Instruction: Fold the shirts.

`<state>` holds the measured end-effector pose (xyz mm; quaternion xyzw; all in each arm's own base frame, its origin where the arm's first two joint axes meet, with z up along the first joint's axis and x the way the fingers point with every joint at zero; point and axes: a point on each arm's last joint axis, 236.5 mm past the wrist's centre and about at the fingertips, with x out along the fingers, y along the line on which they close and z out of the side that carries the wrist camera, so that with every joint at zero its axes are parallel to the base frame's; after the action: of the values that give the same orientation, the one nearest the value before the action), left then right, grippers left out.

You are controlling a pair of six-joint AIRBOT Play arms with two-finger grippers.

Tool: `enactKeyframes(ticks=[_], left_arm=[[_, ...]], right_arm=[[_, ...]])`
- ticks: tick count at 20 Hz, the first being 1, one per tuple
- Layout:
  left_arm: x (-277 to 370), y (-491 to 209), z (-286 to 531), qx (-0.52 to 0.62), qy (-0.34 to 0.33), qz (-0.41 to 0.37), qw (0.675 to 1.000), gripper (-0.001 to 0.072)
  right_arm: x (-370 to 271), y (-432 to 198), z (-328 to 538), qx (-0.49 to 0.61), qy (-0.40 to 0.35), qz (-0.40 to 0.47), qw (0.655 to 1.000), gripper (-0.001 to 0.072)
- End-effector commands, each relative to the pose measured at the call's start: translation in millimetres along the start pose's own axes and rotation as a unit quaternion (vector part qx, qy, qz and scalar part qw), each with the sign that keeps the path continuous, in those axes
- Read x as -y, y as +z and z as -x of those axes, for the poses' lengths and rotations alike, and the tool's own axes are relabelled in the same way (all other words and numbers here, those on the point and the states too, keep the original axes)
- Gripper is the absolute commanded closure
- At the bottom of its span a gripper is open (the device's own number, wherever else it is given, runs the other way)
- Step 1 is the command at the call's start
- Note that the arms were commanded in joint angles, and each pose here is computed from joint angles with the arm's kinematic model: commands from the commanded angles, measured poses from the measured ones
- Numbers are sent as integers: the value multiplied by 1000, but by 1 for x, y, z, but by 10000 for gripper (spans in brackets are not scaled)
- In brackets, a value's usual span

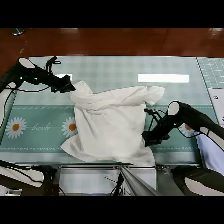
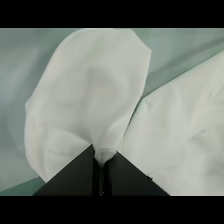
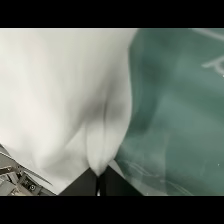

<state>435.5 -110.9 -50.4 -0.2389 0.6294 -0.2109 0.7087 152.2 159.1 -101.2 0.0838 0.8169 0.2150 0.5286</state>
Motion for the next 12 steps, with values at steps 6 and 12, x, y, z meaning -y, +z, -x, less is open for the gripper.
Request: enactKeyframes(ticks=[6, 12], left_arm=[[10, 31, 63, 108, 19, 8, 994, 678], [24, -36, 79, 129, 37, -6, 991, 678]], right_arm=[[68, 75, 128, 177, -24, -64, 982, 693], [118, 152, 314, 398, -14, -103, 912, 692]])
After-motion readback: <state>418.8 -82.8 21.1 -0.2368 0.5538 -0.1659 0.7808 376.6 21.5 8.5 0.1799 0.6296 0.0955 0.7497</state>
